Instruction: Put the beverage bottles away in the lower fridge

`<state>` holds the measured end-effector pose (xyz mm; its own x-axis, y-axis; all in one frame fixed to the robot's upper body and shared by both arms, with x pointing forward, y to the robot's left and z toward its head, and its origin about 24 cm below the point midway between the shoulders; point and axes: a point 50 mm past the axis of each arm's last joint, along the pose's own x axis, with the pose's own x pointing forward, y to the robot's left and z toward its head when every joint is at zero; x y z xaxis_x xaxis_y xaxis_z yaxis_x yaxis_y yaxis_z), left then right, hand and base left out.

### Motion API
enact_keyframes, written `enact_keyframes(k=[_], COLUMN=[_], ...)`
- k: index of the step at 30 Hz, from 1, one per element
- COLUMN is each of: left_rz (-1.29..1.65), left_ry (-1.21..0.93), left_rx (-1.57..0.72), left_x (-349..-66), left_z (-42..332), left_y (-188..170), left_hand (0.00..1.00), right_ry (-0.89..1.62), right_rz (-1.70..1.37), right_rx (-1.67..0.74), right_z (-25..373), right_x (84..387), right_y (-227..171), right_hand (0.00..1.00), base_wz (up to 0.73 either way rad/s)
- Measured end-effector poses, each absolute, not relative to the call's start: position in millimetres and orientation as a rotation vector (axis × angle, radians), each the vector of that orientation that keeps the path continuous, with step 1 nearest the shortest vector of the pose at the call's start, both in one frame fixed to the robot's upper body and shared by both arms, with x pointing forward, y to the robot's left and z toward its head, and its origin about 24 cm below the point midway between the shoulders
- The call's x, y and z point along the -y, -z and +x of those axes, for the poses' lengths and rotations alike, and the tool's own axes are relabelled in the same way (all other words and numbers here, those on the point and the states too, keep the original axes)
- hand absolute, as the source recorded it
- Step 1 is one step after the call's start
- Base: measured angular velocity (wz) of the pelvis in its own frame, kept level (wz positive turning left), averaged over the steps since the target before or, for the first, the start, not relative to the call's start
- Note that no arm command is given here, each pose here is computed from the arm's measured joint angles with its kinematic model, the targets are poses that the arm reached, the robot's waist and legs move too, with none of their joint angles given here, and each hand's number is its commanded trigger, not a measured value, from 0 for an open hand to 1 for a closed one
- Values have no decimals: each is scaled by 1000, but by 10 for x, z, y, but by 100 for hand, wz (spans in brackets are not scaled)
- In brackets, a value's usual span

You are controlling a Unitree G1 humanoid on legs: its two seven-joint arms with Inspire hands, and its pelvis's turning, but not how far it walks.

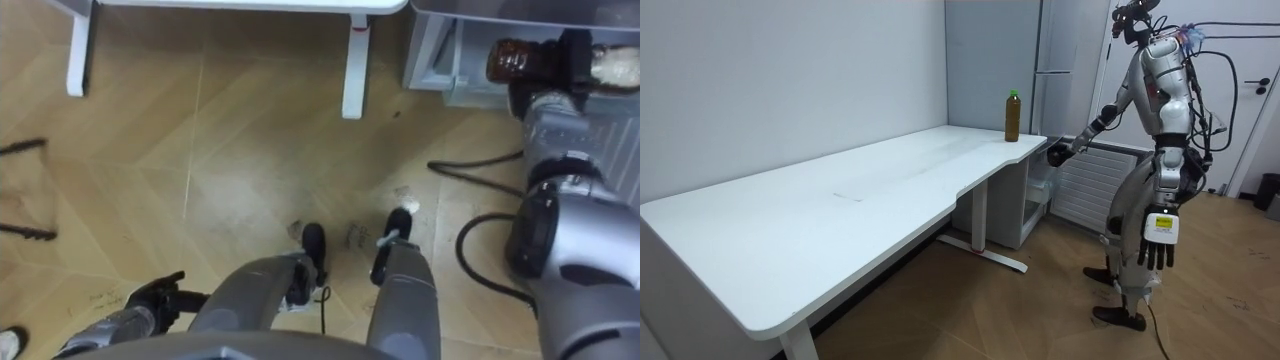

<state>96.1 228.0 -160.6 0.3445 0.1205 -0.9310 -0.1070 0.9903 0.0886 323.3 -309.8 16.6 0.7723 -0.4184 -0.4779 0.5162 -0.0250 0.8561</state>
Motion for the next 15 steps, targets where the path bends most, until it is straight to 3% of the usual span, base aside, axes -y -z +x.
enact_keyframes(k=[2,3,4,15], left_rz=[12,12,12,9], left_ry=[-148,-148,-148,-144], left_rx=[-1209,-1208,-1208,-1211], left_x=[-2280,-2280,-2280,-2269], left_z=[964,968,968,961], left_y=[1605,1604,1604,1609], left_hand=[0,0,0,0], right_ry=[761,765,766,782], right_rz=[1408,1409,1407,1402], right_rx=[-95,-100,-103,-103], right_z=[3240,3247,3252,3327], right_x=[3099,3095,3092,3084], right_y=[-176,-183,-188,-295], right_hand=[100,16,0,0], base_wz=[0,0,0,-1])
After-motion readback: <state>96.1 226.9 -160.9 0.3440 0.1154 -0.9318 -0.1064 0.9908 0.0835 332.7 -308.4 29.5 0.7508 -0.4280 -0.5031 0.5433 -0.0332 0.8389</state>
